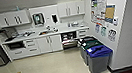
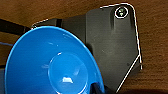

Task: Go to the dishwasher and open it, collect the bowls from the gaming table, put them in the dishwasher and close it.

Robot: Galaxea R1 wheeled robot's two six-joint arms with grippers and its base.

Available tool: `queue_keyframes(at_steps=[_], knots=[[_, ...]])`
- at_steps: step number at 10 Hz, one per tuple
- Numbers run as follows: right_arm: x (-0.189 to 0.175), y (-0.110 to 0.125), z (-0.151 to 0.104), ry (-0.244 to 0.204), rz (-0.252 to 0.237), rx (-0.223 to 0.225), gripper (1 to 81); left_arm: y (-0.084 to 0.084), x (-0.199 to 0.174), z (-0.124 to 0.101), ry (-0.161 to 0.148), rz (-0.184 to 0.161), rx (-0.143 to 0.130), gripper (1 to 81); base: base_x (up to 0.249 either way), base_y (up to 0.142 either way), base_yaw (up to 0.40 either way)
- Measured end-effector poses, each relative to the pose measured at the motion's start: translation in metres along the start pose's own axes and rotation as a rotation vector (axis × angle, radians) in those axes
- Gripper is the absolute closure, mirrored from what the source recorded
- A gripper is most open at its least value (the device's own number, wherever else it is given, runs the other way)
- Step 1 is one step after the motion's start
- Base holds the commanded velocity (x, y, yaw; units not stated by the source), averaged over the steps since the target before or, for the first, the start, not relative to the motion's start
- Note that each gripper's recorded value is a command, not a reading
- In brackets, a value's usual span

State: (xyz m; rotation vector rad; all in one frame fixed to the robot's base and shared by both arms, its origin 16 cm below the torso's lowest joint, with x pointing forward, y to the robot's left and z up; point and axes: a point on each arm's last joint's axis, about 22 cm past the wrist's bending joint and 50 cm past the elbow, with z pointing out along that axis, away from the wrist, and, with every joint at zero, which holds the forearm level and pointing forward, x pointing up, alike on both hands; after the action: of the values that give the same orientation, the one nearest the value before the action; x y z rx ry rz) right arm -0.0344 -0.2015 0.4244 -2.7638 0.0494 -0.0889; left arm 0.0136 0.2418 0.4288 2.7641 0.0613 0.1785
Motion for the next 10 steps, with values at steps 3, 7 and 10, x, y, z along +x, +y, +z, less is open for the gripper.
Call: queue_keyframes(at_steps=[3, 7, 10], knots=[[0.0021, -0.0002, 0.0002, 0.002, -0.001, 0.001, 81.1, 0.0006, 0.0027, 0.0003, 0.003, 0.000, -0.002, 81.1, 0.224, 0.000, 0.000], [0.0024, -0.0007, 0.0003, 0.003, -0.001, 0.002, 81.1, 0.0002, 0.0027, 0.0003, 0.003, 0.000, -0.001, 81.1, 0.223, 0.000, 0.000], [0.0021, -0.0005, 0.0002, 0.003, 0.000, 0.002, 81.1, 0.0021, 0.0025, 0.0009, 0.003, 0.000, -0.003, 81.1, 0.217, 0.000, 0.000]])
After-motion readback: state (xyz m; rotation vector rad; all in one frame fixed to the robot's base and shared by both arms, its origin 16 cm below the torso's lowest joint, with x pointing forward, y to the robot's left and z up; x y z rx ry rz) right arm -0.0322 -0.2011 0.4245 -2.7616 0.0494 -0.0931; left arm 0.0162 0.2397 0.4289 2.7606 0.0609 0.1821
